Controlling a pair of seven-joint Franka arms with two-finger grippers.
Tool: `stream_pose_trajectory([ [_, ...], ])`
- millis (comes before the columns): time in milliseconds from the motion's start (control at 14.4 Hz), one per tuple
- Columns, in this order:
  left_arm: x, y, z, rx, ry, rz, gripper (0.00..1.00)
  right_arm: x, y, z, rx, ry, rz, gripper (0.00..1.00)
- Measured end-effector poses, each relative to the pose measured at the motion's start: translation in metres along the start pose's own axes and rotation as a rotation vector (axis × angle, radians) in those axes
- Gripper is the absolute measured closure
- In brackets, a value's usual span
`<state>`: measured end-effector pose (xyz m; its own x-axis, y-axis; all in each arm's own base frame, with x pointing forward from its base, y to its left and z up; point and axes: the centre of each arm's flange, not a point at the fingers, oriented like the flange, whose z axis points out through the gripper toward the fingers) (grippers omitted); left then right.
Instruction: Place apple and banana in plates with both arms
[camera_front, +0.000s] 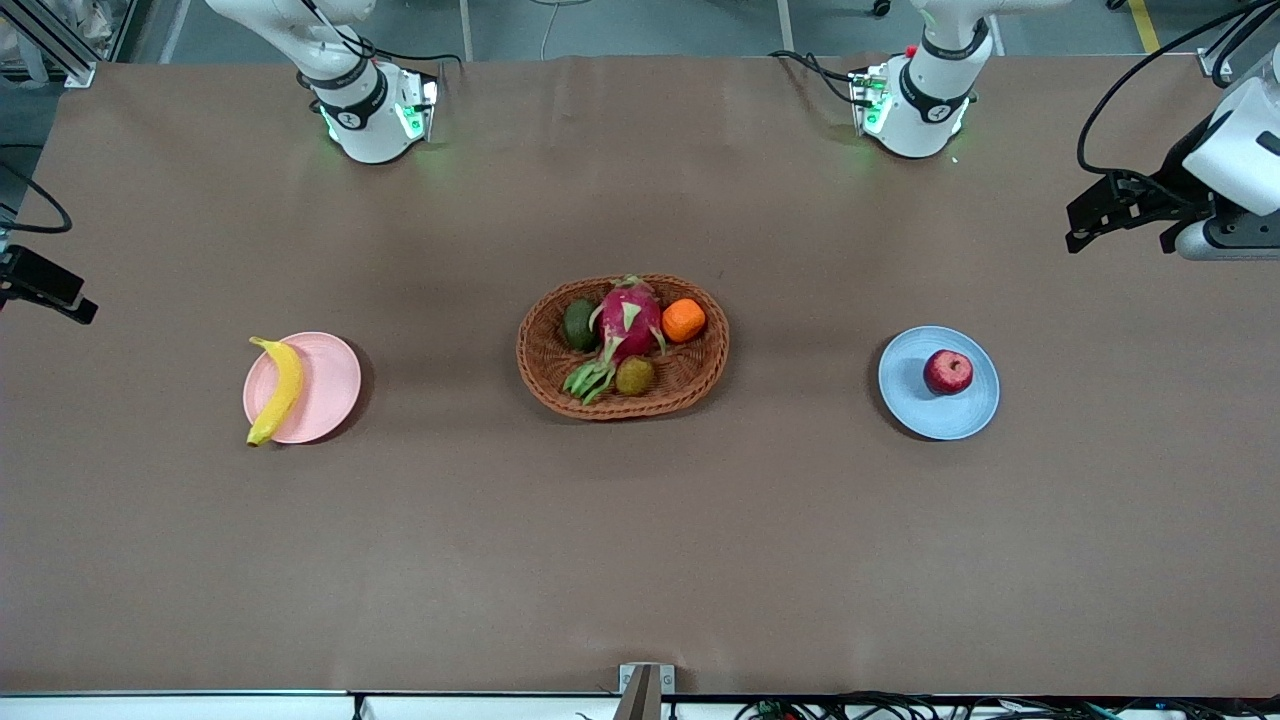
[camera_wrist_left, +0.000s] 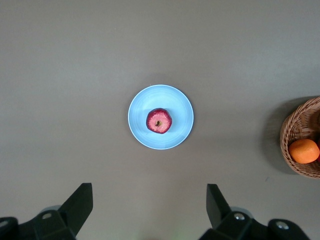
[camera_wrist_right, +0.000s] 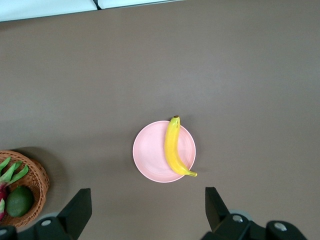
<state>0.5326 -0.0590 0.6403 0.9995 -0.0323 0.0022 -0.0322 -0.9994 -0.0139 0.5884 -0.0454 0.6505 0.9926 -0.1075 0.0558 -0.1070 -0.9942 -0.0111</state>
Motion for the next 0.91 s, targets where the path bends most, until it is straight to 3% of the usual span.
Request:
stream_pose_trajectory([
  [209, 0.000, 0.000, 0.000, 0.000, 0.001, 0.000, 0.00, -0.010, 0.001, 0.005, 0.000, -0.013, 0.002, 0.00],
  [418, 0.000, 0.001, -0.001, 0.000, 0.001, 0.002, 0.00, -0.025, 0.003, 0.013, 0.002, 0.024, -0.019, 0.00],
  [905, 0.000, 0.000, -0.008, -0.001, 0.018, 0.001, 0.00, -0.035, 0.003, 0.015, 0.002, 0.023, -0.032, 0.00],
])
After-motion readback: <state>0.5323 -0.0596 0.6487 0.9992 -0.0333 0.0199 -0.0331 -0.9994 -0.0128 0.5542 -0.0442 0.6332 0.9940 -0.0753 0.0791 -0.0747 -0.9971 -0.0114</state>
